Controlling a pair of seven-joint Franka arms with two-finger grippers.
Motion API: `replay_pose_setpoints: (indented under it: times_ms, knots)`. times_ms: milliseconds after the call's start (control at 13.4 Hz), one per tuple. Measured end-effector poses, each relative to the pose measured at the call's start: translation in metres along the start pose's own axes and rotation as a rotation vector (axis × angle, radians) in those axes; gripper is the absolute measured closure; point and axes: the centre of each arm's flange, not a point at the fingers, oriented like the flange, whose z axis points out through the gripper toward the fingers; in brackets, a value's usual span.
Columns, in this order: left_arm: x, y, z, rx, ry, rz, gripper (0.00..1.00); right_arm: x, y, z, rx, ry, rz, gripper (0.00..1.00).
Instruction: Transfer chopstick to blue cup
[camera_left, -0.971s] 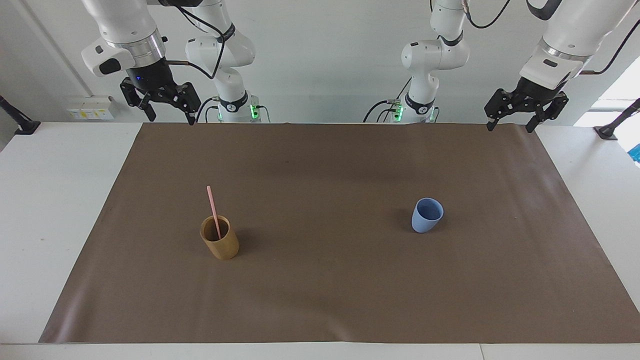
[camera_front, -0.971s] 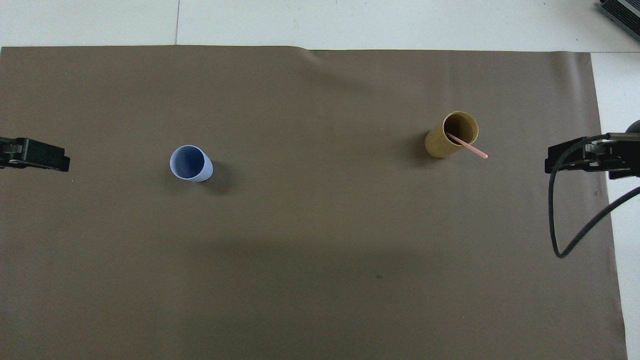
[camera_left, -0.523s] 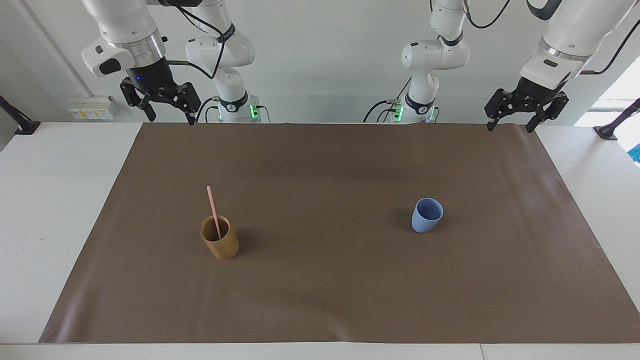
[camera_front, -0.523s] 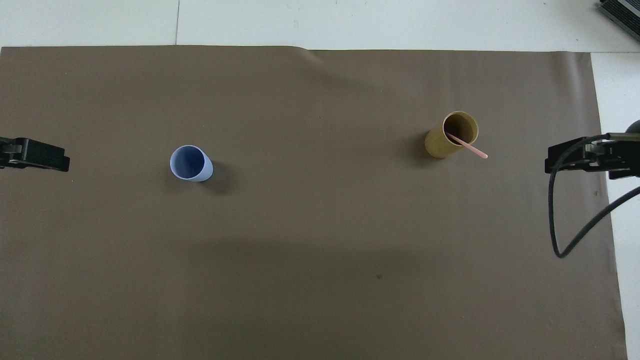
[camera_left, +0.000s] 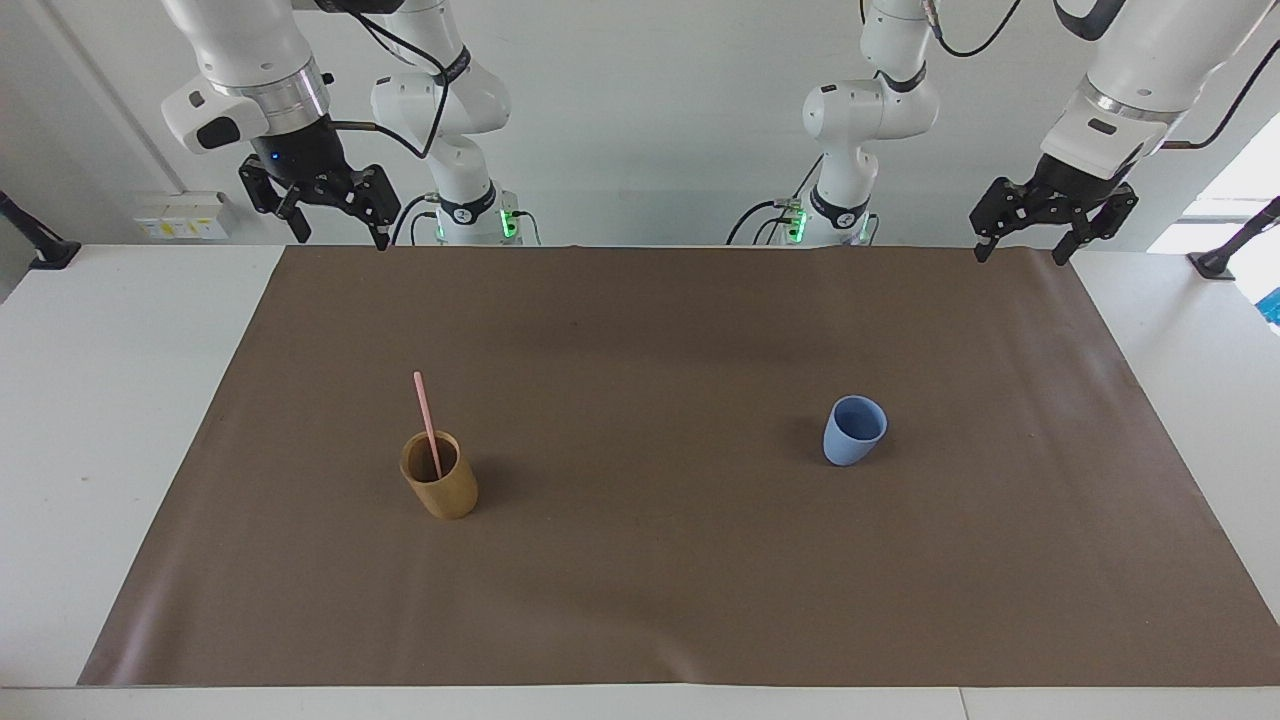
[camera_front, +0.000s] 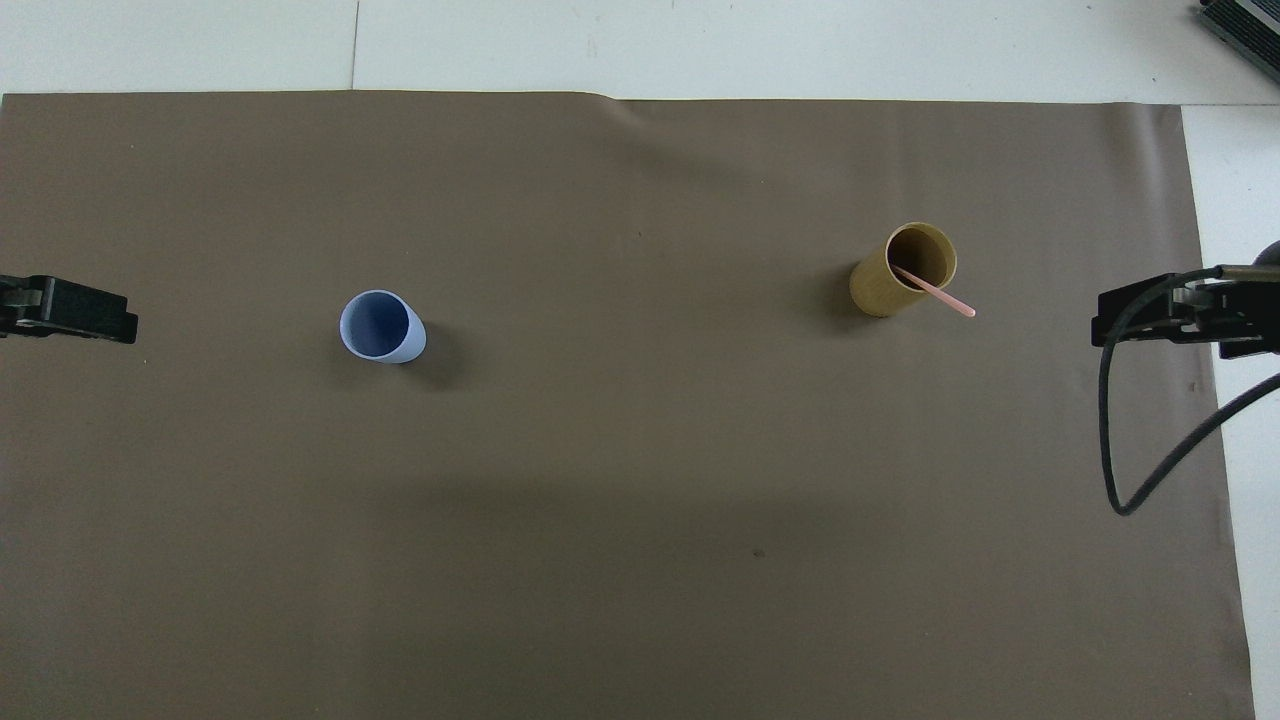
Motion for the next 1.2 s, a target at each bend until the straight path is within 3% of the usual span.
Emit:
replay_pose_setpoints:
  times_ms: [373,523,822,1195]
  knots:
    - [0.002,0.002,0.005,0.0,0.001,0.003,0.0,0.0,0.001,0.0,0.0,0.0,0.001,0.0]
    - [0.013,-0.001,0.017,0.0,0.041,-0.005,0.0,0.0,0.001,0.0,0.0,0.0,0.002,0.0]
    - [0.045,-0.003,0.069,-0.006,0.088,-0.07,0.0,0.002,0.011,0.0,0.0,-0.001,0.02,0.0]
    - [0.06,0.007,0.154,-0.017,0.076,-0.126,0.0,0.002,0.011,0.0,0.0,-0.001,0.021,0.0]
